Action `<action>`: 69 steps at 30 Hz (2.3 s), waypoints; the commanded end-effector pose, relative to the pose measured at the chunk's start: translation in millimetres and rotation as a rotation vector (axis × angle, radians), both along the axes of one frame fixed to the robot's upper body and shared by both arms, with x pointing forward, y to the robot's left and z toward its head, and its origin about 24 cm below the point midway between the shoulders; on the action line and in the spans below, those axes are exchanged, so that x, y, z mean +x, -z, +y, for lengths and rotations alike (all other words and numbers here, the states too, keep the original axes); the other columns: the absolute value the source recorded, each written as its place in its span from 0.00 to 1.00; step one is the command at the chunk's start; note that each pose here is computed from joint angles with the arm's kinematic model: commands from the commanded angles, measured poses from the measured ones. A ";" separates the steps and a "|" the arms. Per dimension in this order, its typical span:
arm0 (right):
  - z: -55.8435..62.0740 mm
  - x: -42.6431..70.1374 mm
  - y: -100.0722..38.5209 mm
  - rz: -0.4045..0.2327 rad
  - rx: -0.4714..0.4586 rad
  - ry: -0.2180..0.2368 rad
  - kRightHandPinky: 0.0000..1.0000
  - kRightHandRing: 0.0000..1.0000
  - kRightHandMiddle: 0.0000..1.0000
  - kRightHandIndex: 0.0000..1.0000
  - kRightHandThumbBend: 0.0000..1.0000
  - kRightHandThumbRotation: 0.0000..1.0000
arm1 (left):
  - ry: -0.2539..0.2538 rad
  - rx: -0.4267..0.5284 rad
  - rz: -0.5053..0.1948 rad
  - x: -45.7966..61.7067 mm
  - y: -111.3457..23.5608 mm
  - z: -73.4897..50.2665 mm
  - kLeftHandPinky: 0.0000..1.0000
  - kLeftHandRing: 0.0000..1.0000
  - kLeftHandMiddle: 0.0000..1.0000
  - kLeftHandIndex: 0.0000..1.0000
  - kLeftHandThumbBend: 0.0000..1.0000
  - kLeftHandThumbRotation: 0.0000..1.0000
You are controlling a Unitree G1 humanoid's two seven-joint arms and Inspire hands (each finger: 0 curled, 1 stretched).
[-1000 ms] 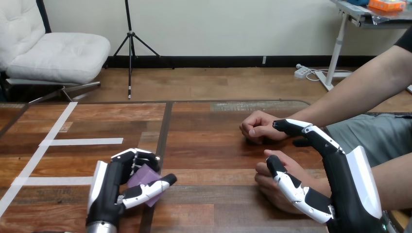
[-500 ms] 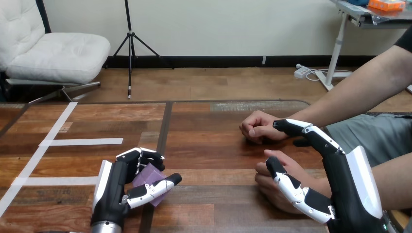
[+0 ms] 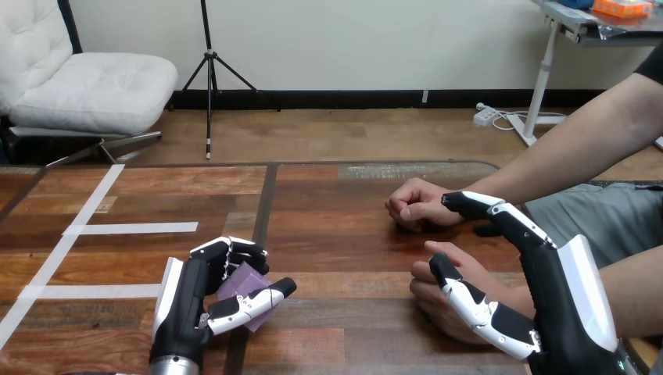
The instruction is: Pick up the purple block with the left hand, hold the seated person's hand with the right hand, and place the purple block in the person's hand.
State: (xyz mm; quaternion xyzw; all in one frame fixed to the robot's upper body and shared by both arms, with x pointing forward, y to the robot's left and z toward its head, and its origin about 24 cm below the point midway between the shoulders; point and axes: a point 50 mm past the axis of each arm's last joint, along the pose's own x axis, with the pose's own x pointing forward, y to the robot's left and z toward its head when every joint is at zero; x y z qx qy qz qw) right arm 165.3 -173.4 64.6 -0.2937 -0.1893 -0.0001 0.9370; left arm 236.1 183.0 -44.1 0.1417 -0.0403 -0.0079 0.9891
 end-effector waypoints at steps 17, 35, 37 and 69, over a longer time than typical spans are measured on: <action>-11.9 8.5 -27.7 -0.042 -0.153 0.044 0.69 0.78 0.80 0.78 0.58 0.26 | 0.029 -0.056 -0.117 7.9 -17.3 -8.4 0.35 0.42 0.49 0.49 0.88 0.19; -24.8 12.3 -37.4 0.092 -0.386 0.042 0.76 0.82 0.85 0.84 0.65 0.19 | 0.062 -0.104 -0.168 3.7 -22.7 -13.9 0.36 0.43 0.49 0.50 0.87 0.15; -26.1 13.3 -38.2 0.102 -0.412 0.046 0.77 0.82 0.85 0.84 0.67 0.18 | 0.063 -0.106 -0.170 3.3 -23.0 -14.4 0.36 0.43 0.49 0.50 0.86 0.16; -49.6 43.8 -35.4 0.408 -0.836 0.076 0.79 0.80 0.82 0.80 0.82 0.14 | 0.082 -0.137 -0.195 -1.3 -25.9 -19.8 0.37 0.44 0.50 0.50 0.85 0.13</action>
